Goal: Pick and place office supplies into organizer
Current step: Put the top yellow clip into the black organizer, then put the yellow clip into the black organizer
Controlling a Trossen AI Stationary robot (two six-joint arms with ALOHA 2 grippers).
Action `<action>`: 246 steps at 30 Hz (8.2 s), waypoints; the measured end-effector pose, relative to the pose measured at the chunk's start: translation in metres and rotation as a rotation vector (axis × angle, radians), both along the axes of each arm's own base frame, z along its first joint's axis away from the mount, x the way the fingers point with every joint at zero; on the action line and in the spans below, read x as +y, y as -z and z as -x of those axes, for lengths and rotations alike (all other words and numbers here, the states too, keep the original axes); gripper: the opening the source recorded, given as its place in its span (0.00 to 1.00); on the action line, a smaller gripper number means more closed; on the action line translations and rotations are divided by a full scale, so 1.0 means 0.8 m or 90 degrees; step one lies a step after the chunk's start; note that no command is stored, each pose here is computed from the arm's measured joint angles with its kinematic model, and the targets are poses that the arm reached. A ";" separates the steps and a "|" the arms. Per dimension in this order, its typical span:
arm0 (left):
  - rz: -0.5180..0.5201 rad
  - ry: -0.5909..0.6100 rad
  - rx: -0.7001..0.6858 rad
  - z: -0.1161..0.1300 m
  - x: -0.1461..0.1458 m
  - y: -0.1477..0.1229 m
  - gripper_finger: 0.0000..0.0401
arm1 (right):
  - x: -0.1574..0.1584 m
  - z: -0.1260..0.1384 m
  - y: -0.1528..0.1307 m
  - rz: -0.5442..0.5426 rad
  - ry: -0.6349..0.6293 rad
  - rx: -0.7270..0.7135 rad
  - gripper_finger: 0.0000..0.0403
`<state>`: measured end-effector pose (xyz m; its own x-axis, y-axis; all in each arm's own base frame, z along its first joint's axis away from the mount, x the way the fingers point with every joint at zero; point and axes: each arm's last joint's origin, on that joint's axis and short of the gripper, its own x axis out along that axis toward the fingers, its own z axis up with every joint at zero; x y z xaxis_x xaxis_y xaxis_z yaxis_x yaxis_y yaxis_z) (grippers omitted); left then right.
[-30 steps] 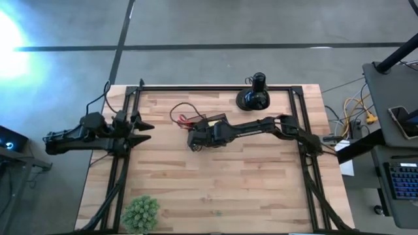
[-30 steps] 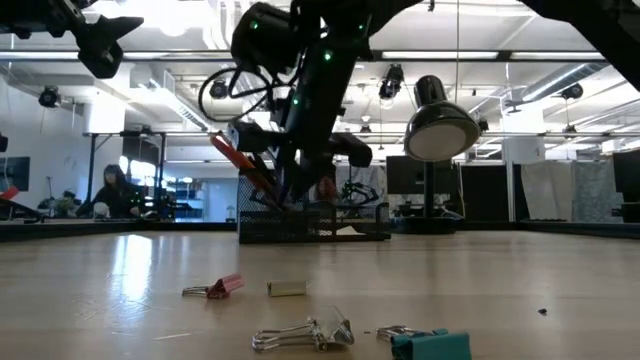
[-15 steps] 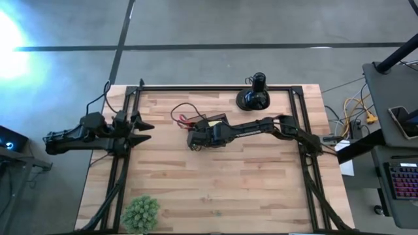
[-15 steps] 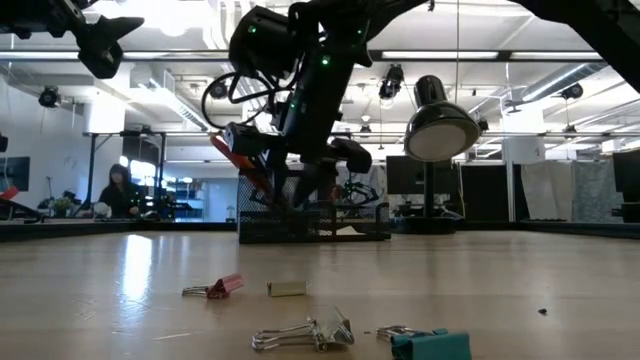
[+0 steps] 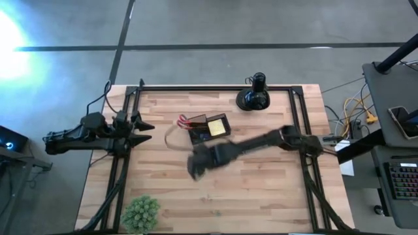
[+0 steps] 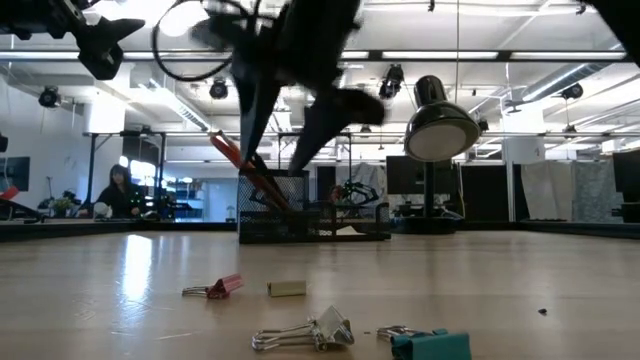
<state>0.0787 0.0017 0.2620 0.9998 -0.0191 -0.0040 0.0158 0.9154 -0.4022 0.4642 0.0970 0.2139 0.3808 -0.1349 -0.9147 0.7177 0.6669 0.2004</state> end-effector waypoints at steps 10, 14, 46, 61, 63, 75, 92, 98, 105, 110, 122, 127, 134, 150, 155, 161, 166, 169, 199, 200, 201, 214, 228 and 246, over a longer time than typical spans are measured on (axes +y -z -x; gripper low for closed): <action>0.001 0.000 0.024 -0.007 0.000 0.003 0.57 | 0.120 0.049 0.014 -0.161 0.044 0.075 0.51; 0.001 0.000 0.042 -0.013 0.001 0.005 0.57 | 0.132 0.049 0.041 -0.191 0.094 0.109 0.50; 0.021 -0.001 0.074 -0.023 0.001 0.010 0.57 | 0.148 0.009 0.059 -0.189 0.138 0.174 0.47; 0.019 -0.001 0.072 -0.023 0.001 0.009 0.57 | 0.145 0.004 0.067 -0.159 0.070 0.153 0.46; 0.019 -0.001 0.071 -0.022 0.001 0.009 0.57 | 0.143 0.004 0.072 -0.157 0.071 0.163 0.46; 0.019 -0.001 0.060 -0.020 0.001 0.006 0.57 | 0.144 0.001 0.081 -0.182 0.072 0.176 0.40; 0.020 0.003 0.061 -0.019 0.001 0.006 0.57 | 0.146 0.009 0.083 -0.178 0.079 0.210 0.11; 0.020 0.005 0.058 -0.019 0.001 0.005 0.57 | 0.143 0.009 0.057 -0.126 0.142 0.140 0.12; 0.020 0.006 0.054 -0.018 0.000 0.005 0.57 | 0.092 0.011 -0.019 0.008 0.241 -0.010 0.12; 0.019 0.006 0.055 -0.018 0.000 0.005 0.57 | 0.020 -0.014 -0.018 0.068 0.196 0.003 0.12; 0.019 0.006 0.055 -0.017 0.000 0.005 0.57 | -0.105 -0.039 -0.003 0.049 0.135 0.057 0.12; 0.019 0.006 0.046 -0.015 0.000 0.004 0.57 | -0.127 -0.034 0.008 0.020 0.142 0.096 0.13; 0.017 0.006 0.022 -0.008 0.000 0.000 0.57 | -0.133 -0.029 0.034 -0.016 0.163 0.134 0.29; 0.017 0.007 0.007 -0.003 0.000 -0.001 0.57 | -0.077 -0.010 0.010 -0.033 0.090 0.206 0.47; 0.017 0.006 0.011 -0.004 0.000 -0.001 0.57 | -0.087 -0.015 0.022 -0.118 0.311 0.183 0.45; 0.017 0.006 0.019 -0.006 0.000 0.001 0.57 | -0.109 -0.020 0.034 -0.138 0.420 0.175 0.46; 0.017 0.006 0.019 -0.006 0.000 0.001 0.57 | -0.111 -0.020 0.040 -0.159 0.418 0.195 0.45; 0.017 0.006 0.018 -0.006 0.000 0.001 0.57 | -0.111 -0.021 0.039 -0.179 0.498 0.178 0.45; 0.016 0.007 0.014 -0.004 0.000 0.000 0.57 | -0.122 -0.025 0.084 -0.236 0.765 0.120 0.40; 0.016 0.007 0.014 -0.004 0.000 0.000 0.57 | -0.121 -0.025 0.084 -0.241 0.771 0.119 0.38; 0.016 0.006 0.013 -0.004 0.000 0.000 0.57 | -0.119 -0.025 0.085 -0.242 0.778 0.117 0.37; 0.016 0.007 0.015 -0.004 0.000 0.000 0.57 | -0.105 -0.034 0.080 -0.280 0.790 0.080 0.27; 0.018 0.007 0.045 -0.002 0.000 0.006 0.57 | -0.121 -0.034 0.071 -0.225 0.523 0.128 0.30; 0.018 0.004 0.043 0.000 0.000 0.006 0.57 | -0.090 -0.036 0.033 0.072 -0.567 0.172 0.33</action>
